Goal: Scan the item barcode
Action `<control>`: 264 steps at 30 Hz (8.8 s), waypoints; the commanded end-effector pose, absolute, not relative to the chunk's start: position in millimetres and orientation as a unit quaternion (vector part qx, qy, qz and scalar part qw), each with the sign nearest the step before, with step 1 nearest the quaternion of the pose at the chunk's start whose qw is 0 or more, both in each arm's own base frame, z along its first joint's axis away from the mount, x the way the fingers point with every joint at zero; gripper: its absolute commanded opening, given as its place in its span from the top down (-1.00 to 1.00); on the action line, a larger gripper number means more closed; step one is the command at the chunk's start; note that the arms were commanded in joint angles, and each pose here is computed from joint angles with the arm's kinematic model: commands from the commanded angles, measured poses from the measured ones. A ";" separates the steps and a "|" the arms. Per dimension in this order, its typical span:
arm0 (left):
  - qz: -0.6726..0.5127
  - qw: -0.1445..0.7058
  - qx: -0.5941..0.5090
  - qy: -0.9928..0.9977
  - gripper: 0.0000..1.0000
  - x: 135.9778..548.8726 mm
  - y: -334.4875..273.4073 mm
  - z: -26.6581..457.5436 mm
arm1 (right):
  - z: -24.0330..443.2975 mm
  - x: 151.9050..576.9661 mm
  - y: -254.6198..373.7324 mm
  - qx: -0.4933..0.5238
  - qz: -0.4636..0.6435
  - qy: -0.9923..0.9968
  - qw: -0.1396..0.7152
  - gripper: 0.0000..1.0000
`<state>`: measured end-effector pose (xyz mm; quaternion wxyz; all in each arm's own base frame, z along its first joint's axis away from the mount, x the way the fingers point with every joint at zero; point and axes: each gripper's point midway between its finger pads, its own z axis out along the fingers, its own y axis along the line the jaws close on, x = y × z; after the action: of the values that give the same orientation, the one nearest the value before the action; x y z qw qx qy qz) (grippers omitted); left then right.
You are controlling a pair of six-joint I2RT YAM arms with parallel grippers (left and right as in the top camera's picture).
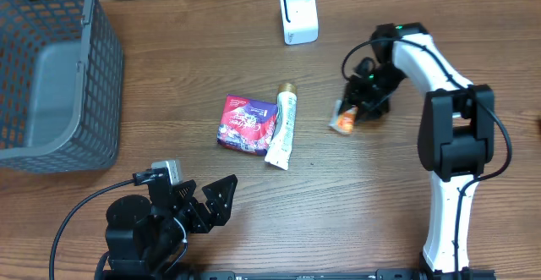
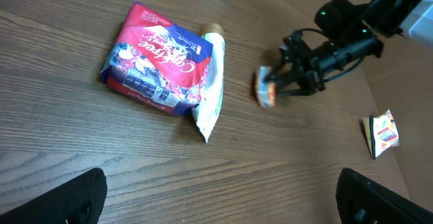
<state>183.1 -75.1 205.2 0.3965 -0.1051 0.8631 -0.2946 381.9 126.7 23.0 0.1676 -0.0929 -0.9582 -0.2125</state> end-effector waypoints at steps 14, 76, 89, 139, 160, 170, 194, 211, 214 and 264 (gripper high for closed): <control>-0.299 0.399 -0.108 0.860 -1.00 182.7 -75.4 208.8 | 73.6 398.7 43.8 -0.110 -0.045 -0.985 0.125 -0.13; -0.299 0.399 -0.108 0.860 -1.00 182.8 -75.4 208.7 | 64.4 369.7 263.3 0.027 -0.470 -0.869 0.155 0.93; -0.299 0.399 -0.108 0.860 -1.00 182.8 -75.4 208.7 | -2.8 392.9 120.7 -0.104 -0.279 -0.946 0.130 0.12; -0.299 0.399 -0.108 0.860 -0.99 182.8 -75.4 208.7 | 142.7 406.7 225.4 0.069 -0.658 -0.749 0.041 0.93; -0.299 0.399 -0.108 0.860 -1.00 182.8 -75.4 208.7 | 162.5 430.9 171.6 0.063 -0.697 -0.712 -0.058 0.93; -0.299 0.399 -0.108 0.860 -1.00 182.7 -75.5 208.7 | 162.7 429.3 172.1 0.065 -0.697 -0.712 -0.059 0.93; -0.299 0.399 -0.108 0.860 -0.99 182.8 -75.4 208.7 | 124.6 411.7 173.5 0.083 -0.612 -0.786 -0.005 0.92; -0.299 0.399 -0.108 0.860 -0.99 182.8 -75.4 208.7 | 99.8 511.3 138.8 0.028 0.015 -0.986 -0.163 0.93; -0.299 0.399 -0.108 0.860 -1.00 182.8 -75.4 208.7 | 112.8 538.7 143.8 0.040 0.044 -0.971 -0.232 0.93; -0.299 0.399 -0.108 0.860 -1.00 182.8 -75.4 208.7 | 285.7 619.3 67.2 -0.023 0.059 -0.856 -0.514 0.93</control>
<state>183.1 -75.1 205.1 0.3963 -0.1051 0.8632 -0.2945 629.7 150.5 186.7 -0.4511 0.1549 -0.8692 0.1307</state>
